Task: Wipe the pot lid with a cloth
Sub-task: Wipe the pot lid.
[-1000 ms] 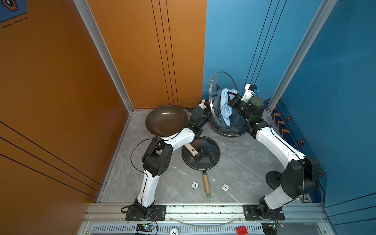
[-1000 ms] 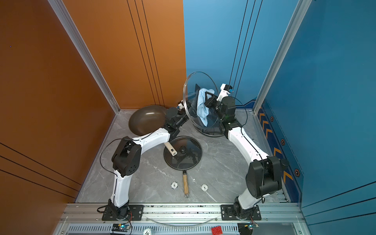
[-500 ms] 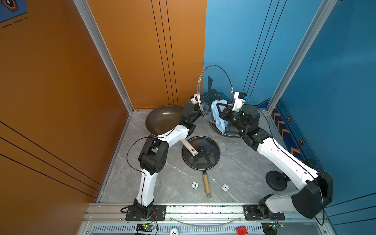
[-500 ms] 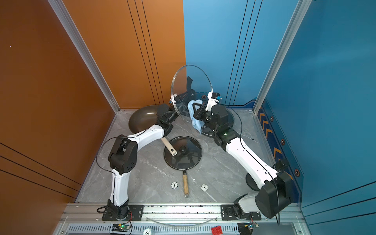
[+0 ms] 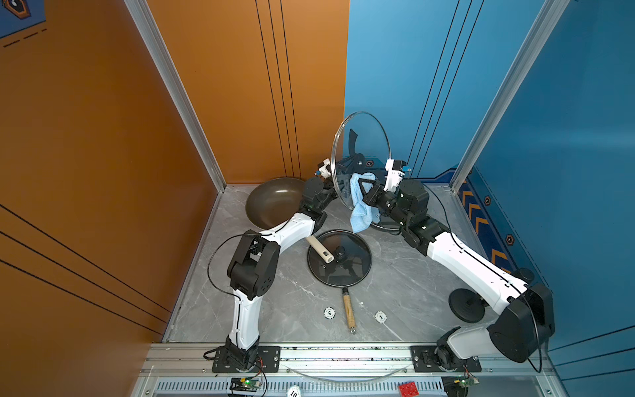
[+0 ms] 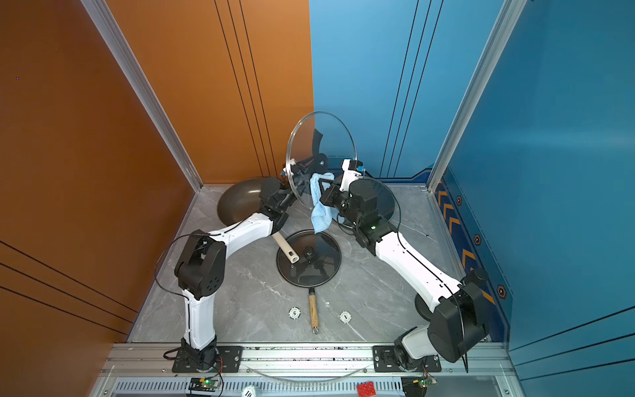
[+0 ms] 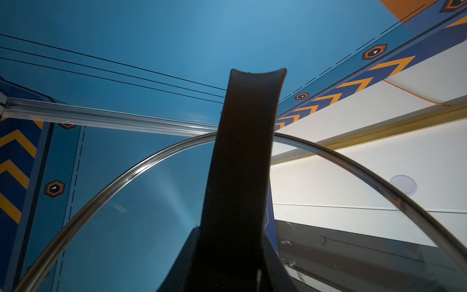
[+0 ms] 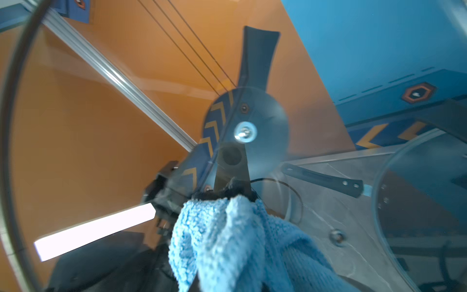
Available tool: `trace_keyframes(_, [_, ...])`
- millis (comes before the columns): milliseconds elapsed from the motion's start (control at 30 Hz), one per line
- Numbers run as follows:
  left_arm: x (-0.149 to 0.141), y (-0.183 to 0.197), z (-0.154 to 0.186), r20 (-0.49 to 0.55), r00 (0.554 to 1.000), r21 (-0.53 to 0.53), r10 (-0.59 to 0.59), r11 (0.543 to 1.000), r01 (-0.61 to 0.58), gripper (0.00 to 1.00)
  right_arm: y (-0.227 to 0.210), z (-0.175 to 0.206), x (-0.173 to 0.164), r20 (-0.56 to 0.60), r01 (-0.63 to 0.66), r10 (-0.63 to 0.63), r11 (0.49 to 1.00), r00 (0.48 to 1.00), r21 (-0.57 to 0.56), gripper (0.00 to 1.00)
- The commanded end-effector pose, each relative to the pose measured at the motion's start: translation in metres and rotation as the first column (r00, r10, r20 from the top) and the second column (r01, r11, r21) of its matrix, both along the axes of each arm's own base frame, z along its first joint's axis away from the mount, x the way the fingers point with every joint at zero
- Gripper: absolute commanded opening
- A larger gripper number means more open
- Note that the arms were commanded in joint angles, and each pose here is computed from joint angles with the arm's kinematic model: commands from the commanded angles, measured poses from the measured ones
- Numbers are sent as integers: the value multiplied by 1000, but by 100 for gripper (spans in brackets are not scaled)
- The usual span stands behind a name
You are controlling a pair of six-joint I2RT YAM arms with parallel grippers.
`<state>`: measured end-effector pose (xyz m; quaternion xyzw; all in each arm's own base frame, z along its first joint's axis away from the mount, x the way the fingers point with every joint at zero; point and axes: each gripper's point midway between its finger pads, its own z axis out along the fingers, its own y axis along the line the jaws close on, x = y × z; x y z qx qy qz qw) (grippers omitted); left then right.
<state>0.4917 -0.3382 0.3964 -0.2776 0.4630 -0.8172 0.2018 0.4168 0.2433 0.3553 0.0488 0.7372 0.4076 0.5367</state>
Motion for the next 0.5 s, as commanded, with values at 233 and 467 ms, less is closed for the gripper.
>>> trace_keyframes(233, [-94, 50, 139, 356, 934, -171, 16, 984, 48, 0, -70, -70, 30, -183, 187, -205, 976, 962, -109, 6])
trace_keyframes(467, [-92, 52, 109, 309, 951, -86, 25, 996, 2, 0, -24, 73, 15, 117, 47, -42, 998, 992, -38, 7])
